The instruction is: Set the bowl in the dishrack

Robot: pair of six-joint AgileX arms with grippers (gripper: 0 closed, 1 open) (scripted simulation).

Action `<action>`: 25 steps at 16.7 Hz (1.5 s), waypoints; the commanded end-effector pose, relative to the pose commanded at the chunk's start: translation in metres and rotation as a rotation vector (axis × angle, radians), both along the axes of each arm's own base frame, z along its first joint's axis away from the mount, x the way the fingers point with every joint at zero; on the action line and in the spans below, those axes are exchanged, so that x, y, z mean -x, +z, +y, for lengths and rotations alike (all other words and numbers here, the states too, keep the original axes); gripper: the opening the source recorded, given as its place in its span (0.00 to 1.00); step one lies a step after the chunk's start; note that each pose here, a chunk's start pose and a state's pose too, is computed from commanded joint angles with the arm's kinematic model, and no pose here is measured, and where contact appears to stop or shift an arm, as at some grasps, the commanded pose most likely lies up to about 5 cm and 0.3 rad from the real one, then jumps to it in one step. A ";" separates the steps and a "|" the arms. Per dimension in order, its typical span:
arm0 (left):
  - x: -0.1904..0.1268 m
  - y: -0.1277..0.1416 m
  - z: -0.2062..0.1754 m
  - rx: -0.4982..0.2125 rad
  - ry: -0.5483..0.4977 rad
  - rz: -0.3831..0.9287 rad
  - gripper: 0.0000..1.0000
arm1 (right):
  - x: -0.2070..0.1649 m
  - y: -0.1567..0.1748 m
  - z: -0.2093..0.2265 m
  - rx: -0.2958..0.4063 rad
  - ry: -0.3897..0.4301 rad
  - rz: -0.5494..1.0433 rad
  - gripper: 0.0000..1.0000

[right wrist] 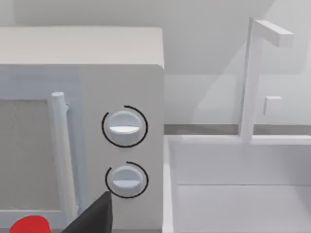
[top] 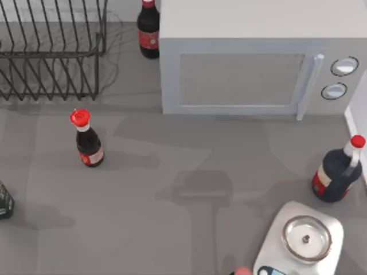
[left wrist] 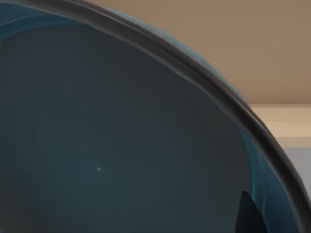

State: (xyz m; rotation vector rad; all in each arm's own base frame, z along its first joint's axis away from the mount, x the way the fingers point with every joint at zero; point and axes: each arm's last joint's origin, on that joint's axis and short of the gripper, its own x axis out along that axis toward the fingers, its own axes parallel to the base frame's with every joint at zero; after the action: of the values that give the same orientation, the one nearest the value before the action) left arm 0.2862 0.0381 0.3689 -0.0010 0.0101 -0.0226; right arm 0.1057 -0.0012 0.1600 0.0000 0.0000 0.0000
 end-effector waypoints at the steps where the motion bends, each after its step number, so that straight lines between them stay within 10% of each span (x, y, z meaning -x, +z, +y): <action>1: -0.017 -0.014 0.000 -0.001 0.001 -0.004 0.00 | 0.000 0.000 0.000 0.000 0.000 0.000 1.00; 9: -0.092 -0.134 -0.010 -0.004 0.003 -0.021 0.00 | 0.000 0.000 0.000 0.000 0.000 0.000 1.00; 16: -0.095 -0.151 -0.013 -0.001 0.003 -0.010 0.00 | 0.000 0.000 0.000 0.000 0.000 0.000 1.00; 25: -0.095 -0.151 -0.013 -0.001 0.003 -0.010 0.68 | 0.000 0.000 0.000 0.000 0.000 0.000 1.00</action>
State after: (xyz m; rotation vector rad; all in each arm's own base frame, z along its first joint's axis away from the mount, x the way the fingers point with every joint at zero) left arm 0.3813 0.0252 0.2180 0.0000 0.0000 -0.0200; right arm 0.1057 -0.0012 0.1600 0.0000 0.0000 0.0000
